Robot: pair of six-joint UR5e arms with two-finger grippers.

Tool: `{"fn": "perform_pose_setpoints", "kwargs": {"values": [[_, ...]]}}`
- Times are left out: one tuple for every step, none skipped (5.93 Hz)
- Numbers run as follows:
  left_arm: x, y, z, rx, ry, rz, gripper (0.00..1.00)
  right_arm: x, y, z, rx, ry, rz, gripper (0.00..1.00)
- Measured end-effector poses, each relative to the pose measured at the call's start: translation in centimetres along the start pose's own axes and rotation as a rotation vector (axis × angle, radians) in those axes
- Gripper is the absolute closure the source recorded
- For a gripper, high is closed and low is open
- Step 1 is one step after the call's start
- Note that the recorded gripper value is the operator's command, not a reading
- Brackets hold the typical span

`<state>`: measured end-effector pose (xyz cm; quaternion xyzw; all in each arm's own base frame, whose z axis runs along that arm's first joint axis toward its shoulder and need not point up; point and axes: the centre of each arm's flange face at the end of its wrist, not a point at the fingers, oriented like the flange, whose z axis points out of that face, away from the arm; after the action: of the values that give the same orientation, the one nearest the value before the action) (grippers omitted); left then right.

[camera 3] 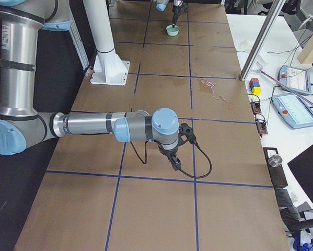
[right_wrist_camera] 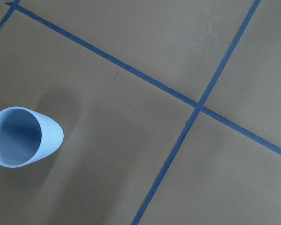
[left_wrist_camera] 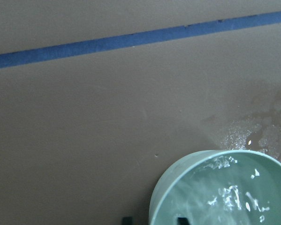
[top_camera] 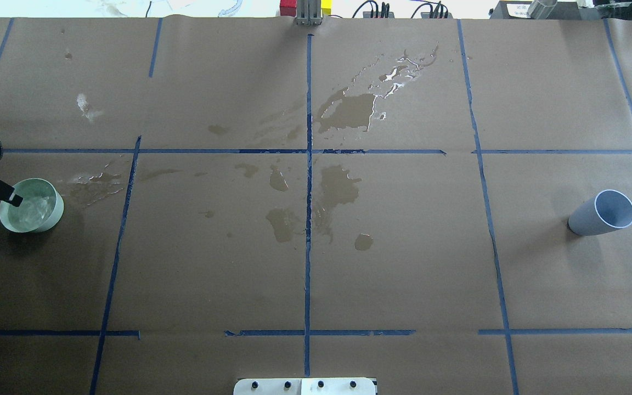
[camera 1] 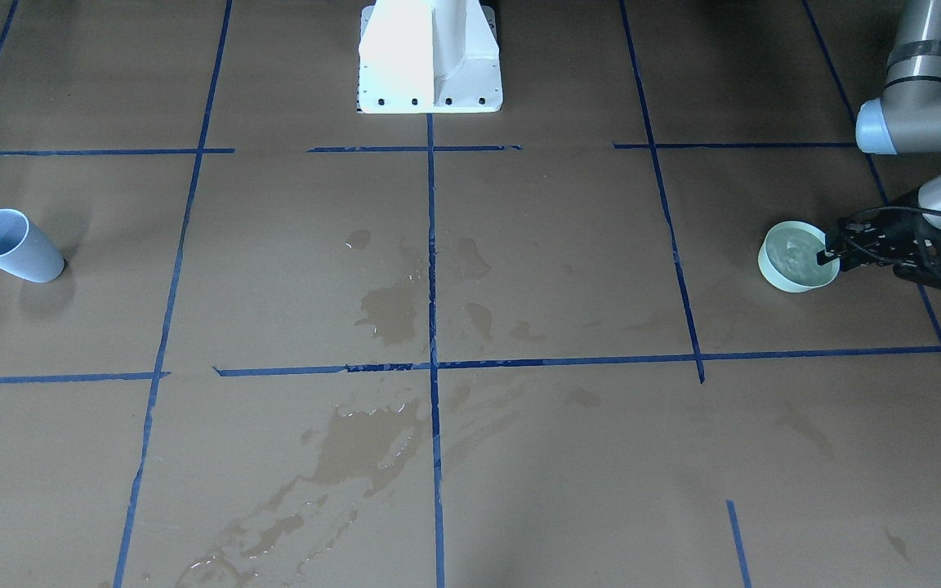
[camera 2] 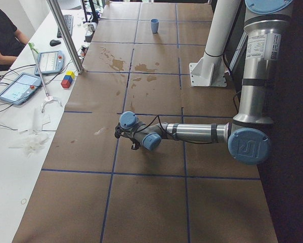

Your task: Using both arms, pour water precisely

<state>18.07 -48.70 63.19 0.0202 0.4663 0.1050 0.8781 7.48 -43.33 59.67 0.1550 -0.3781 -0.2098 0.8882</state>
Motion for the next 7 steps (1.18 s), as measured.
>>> {"fn": "perform_pose_setpoints", "kwargs": {"values": [[0.3,0.5,-1.5,0.026,0.0,0.005,0.0,-0.2,-0.2,-0.1,0.003,0.001,-0.006,0.0],[-0.6,1.1,-5.7,0.099,-0.006,-0.013,0.0,-0.5,-0.4,0.1,-0.002,-0.002,-0.012,0.0],[-2.8,2.6,-10.0,0.174,-0.019,-0.042,0.0,-0.5,-0.2,0.3,-0.007,-0.004,-0.006,0.0],[-5.4,5.2,-12.7,0.216,-0.043,-0.048,0.0,-0.3,0.3,0.4,-0.014,0.006,0.009,0.0],[-8.3,7.4,-15.0,0.235,-0.082,-0.038,0.0,-0.1,0.8,0.5,-0.024,0.022,0.019,0.0],[-10.3,8.7,-17.0,0.223,-0.138,-0.028,0.0,0.1,1.6,0.8,-0.036,0.026,0.031,0.0],[-11.3,9.7,-19.3,0.177,-0.205,-0.022,0.0,0.2,2.3,1.0,-0.044,0.025,0.039,0.0]]}}
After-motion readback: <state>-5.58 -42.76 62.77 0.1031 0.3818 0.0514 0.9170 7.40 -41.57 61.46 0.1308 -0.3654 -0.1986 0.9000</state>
